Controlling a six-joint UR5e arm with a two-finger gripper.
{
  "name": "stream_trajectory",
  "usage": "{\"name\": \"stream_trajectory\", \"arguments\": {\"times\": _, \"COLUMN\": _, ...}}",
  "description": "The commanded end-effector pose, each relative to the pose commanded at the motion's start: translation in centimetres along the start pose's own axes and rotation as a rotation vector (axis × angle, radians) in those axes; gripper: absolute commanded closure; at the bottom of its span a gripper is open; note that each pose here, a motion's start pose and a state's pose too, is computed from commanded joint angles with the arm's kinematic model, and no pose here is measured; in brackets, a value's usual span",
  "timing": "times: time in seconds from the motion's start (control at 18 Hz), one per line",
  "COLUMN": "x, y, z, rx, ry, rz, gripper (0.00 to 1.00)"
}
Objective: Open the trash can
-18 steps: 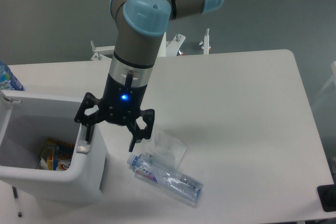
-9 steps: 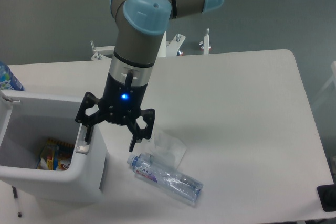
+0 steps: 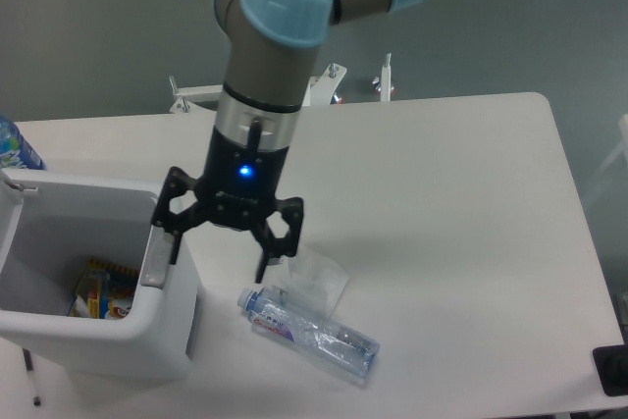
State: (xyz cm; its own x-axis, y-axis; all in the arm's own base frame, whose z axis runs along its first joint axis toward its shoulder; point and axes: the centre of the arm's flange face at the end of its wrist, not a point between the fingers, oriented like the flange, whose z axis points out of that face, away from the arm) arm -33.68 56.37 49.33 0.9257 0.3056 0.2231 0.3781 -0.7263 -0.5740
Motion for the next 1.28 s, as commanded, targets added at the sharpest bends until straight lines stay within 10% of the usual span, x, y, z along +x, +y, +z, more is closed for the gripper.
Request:
{"name": "stream_trajectory", "arguments": {"times": 0.72, "x": -17.0, "y": 3.8, "z": -0.7, "rx": -0.025, "ry": -0.105, "rz": -0.004, "gripper": 0.00}}
{"name": "stream_trajectory", "arguments": {"times": 1.28, "x": -21.4, "y": 6.7, "z": 1.4, "rx": -0.165, "ry": -0.181, "rz": 0.255, "gripper": 0.00}}
